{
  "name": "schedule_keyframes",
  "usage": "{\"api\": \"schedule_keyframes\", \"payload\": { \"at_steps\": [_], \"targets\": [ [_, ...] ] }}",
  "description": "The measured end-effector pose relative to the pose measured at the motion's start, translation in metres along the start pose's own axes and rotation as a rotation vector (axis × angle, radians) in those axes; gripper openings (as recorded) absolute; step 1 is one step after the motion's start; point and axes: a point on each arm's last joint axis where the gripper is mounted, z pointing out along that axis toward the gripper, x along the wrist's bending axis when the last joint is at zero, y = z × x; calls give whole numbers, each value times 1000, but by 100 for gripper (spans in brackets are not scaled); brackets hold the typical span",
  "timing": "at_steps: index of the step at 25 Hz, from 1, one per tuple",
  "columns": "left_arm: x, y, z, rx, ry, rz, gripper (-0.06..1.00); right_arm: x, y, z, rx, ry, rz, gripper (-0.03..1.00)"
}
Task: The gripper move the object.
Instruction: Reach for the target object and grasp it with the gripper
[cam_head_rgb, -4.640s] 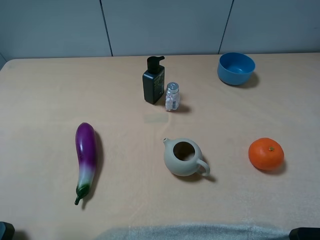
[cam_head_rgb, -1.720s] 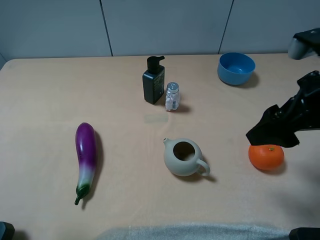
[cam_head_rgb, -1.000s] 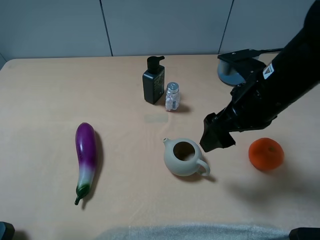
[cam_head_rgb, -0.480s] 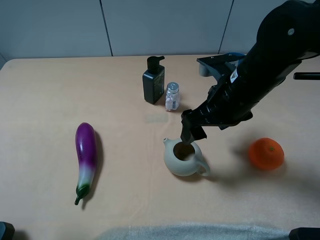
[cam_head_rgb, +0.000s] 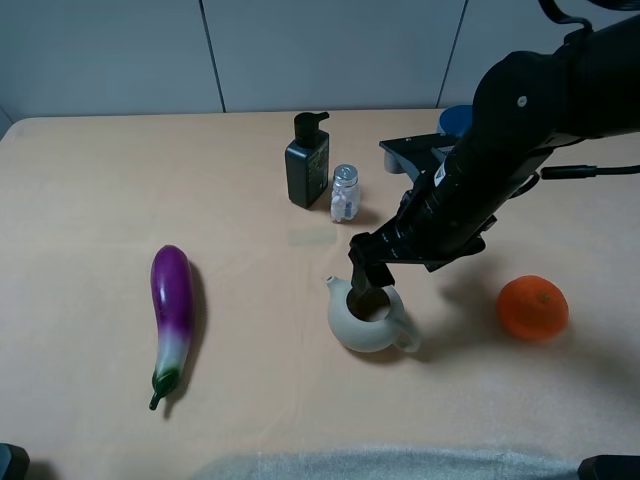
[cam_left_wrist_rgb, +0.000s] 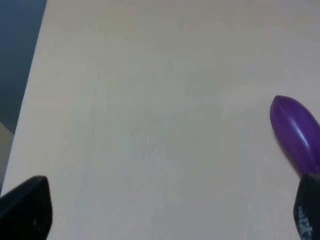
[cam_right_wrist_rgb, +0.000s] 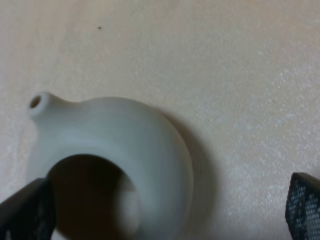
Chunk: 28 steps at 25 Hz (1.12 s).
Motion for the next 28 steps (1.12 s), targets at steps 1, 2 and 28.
{"api": "schedule_keyframes", "payload": {
  "at_steps": [1, 2, 28],
  "targets": [
    [0, 0, 0, 0, 0, 0, 96, 0, 0, 2, 6, -2, 1, 69],
    [0, 0, 0, 0, 0, 0, 96, -1, 0, 5, 13, -4, 2, 69],
    [0, 0, 0, 0, 0, 0, 96, -9, -2, 48, 91, -38, 15, 69]
  ]
}}
